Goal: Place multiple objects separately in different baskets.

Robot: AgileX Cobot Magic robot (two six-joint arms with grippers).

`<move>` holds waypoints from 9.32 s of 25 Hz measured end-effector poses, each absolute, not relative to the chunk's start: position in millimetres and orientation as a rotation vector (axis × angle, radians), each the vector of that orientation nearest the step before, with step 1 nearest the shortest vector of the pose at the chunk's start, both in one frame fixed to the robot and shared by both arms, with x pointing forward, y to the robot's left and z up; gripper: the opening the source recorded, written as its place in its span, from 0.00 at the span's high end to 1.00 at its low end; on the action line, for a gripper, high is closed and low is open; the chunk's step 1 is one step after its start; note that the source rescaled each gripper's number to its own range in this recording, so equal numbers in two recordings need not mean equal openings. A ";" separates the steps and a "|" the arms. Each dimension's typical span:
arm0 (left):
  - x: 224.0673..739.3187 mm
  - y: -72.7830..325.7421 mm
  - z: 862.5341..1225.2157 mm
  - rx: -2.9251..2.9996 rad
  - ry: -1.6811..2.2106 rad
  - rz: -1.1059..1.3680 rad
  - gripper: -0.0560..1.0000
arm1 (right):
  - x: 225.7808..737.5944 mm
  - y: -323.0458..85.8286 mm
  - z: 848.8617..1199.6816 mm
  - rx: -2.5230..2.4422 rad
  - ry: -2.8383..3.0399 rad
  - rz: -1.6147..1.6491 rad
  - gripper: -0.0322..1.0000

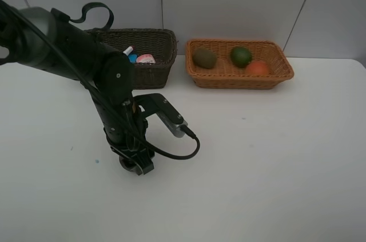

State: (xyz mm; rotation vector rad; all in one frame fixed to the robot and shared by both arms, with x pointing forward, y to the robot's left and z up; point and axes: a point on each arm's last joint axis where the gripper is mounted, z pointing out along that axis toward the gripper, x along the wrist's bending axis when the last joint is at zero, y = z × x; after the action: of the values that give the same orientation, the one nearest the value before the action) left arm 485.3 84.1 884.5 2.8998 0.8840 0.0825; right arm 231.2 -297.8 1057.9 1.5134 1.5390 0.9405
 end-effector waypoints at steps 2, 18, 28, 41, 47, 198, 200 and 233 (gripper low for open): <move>484.9 84.4 884.4 2.904 0.885 0.078 0.19 | 231.2 -297.8 1057.9 1.513 1.539 0.940 0.00; 502.7 67.9 933.2 2.791 0.859 0.163 0.19 | 231.2 -297.8 1057.9 1.513 1.539 0.940 0.00; 551.9 28.1 1027.9 2.483 0.757 0.413 0.19 | 231.2 -297.8 1057.9 1.513 1.539 0.940 0.00; 640.4 -32.2 1015.7 2.321 0.732 0.529 0.19 | 231.2 -297.8 1057.9 1.513 1.539 0.940 0.00; 667.6 -47.4 967.2 2.317 0.748 0.526 0.19 | 231.2 -297.8 1057.9 1.513 1.539 0.940 0.00; 251.6 288.6 1055.0 2.030 0.883 0.525 0.00 | 231.2 -297.8 1057.9 1.514 1.539 0.941 0.00; 251.7 288.7 1055.0 2.028 0.888 0.524 0.00 | 231.2 -297.8 1057.9 1.514 1.539 0.941 0.00; 232.7 298.9 1054.1 1.597 1.474 0.972 0.00 | 231.2 -297.8 1057.9 1.514 1.539 0.941 0.00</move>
State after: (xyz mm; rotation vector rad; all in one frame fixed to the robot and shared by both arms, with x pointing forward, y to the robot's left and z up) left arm 232.7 298.9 1054.1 1.5974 1.4735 0.9720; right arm 231.2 -297.8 1057.9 1.5136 1.5388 0.9406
